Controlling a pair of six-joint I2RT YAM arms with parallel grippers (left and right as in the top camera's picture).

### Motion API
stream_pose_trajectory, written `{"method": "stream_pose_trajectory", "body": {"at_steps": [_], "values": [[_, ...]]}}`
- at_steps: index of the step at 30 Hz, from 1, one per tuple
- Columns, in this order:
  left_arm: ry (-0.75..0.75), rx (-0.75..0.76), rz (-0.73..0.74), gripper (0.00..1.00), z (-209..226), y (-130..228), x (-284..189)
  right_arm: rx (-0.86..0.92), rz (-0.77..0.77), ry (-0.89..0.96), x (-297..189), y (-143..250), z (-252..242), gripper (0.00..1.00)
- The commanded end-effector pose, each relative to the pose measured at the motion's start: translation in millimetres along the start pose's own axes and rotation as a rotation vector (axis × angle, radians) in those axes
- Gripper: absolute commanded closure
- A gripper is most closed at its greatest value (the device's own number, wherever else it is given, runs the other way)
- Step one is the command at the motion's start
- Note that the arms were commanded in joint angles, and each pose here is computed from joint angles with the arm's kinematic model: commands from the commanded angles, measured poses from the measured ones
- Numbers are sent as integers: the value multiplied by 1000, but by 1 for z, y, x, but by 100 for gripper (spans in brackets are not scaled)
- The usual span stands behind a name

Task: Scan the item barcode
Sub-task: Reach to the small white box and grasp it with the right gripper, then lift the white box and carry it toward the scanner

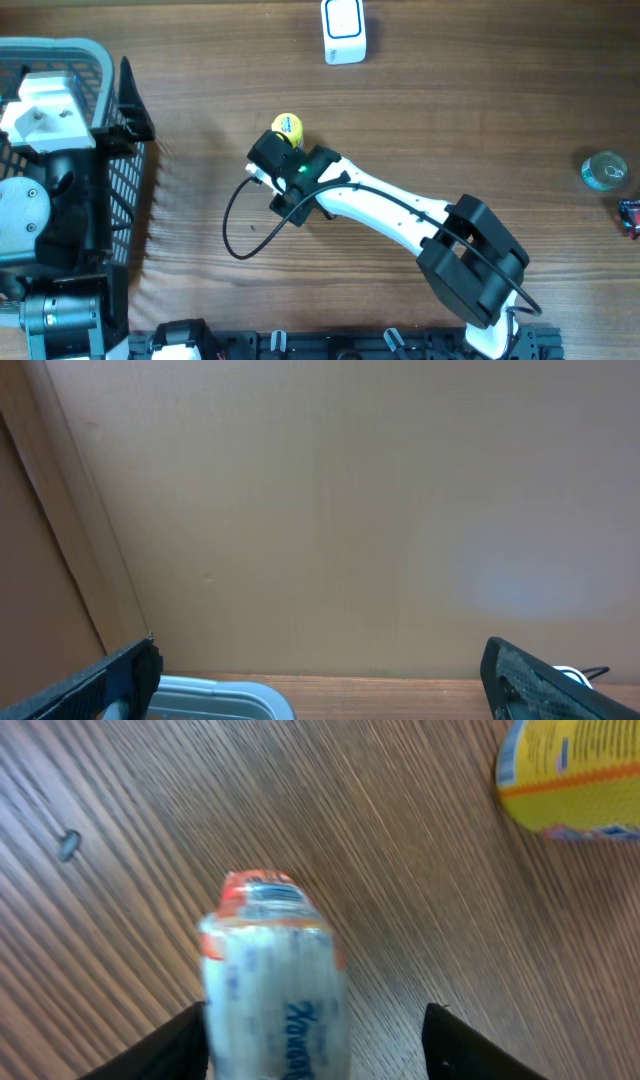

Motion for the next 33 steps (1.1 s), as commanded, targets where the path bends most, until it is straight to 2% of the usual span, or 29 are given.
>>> {"method": "stream_pose_trajectory", "body": {"at_steps": [1, 2, 6, 7, 9, 10, 11, 12, 19, 21, 24, 26, 27, 29, 33], "values": [[13, -10, -4, 0, -1, -1, -2, 1, -16, -67, 4, -1, 6, 48], [13, -9, -4, 0, -1, -1, -2, 0, -5, -71, 4, 1, 7, 56], [13, -10, -4, 0, -1, -1, -2, -85, 133, -124, 1, 24, 15, 66], [13, -10, -4, 0, -1, -1, -2, -111, 181, -146, 0, 33, 18, 72], [13, -10, -5, 0, -1, -1, -2, -118, 256, -138, -3, 44, 18, 76], [13, -10, -5, 0, -1, -1, -2, -99, 276, -103, -3, 46, 15, 69], [13, -10, -5, 0, -1, -1, -2, -95, 266, -96, -3, 44, 14, 24], [13, -10, -5, 0, -1, -1, -2, -87, 251, -88, -2, 41, 13, 2], [13, -10, -4, 0, -1, -1, -2, -79, 44, -55, 4, 9, 6, 1], [13, -9, -4, 0, -1, -1, -2, -77, -5, -73, 4, 1, 7, 20], [13, -9, -4, 0, -1, -1, -2, -80, -31, -106, 3, -2, 10, 58], [13, -9, -5, 0, -1, -1, -2, -79, -57, -142, 3, -5, 13, 78], [13, -9, -5, 0, -1, -1, -2, -78, -61, -148, 3, -5, 13, 81], [13, -9, -5, 0, -1, -1, -2, -78, -66, -144, 3, -6, 13, 95], [13, -9, -5, 0, -1, -1, -2, -78, -109, -127, 3, -13, 10, 96]]}}
Point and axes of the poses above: each gripper's point midway between its finger pads, its own x axis out along the fingers, its own z axis along the line the jaws close on, y = z × x, the point moved 8 cm from there along -x, back along the fingers, and after that the axes turned 11 degrees about -x, right-handed, at the moved point
